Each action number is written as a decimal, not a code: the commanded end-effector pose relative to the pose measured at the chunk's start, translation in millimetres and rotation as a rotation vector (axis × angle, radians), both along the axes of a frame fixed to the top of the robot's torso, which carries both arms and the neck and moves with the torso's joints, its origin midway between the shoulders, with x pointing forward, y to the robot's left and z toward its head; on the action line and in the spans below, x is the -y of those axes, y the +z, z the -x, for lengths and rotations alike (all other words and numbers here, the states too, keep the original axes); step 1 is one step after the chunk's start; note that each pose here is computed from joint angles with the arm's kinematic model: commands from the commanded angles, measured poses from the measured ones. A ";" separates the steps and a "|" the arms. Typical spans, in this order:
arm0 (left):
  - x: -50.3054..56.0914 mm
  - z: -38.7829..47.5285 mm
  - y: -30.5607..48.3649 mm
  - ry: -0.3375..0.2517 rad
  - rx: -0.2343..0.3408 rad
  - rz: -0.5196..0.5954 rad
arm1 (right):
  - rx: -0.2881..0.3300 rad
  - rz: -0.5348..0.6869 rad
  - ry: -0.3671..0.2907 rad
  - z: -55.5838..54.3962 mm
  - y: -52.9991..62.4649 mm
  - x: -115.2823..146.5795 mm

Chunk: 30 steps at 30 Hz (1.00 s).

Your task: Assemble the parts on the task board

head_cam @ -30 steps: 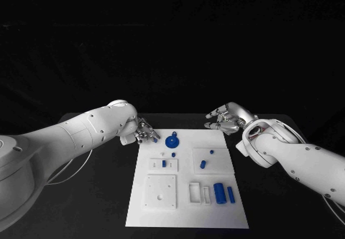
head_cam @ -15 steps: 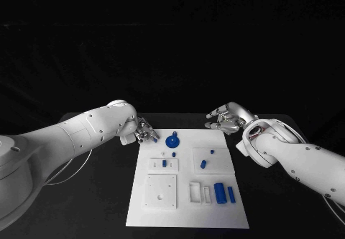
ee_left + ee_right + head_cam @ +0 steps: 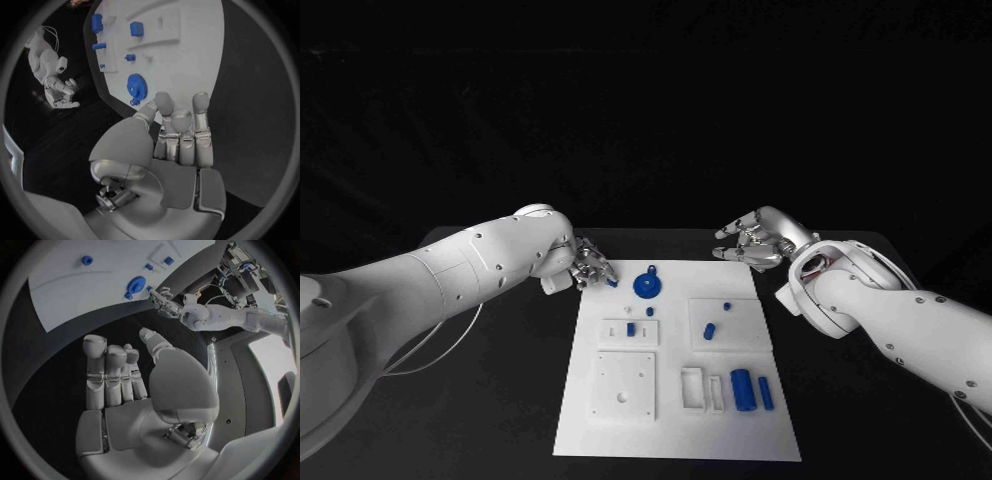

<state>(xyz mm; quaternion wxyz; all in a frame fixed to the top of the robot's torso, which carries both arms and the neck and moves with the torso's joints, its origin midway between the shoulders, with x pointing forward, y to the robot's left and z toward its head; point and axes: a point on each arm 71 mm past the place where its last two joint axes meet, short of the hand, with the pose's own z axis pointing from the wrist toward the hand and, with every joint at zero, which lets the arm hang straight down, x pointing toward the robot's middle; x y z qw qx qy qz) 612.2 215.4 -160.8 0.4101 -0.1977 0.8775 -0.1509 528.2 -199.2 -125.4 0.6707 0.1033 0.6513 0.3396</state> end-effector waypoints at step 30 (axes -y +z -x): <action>-0.5 69.6 4.2 0.018 0.060 0.181 | -0.002 0.010 -0.011 -1.4 -1.4 7.1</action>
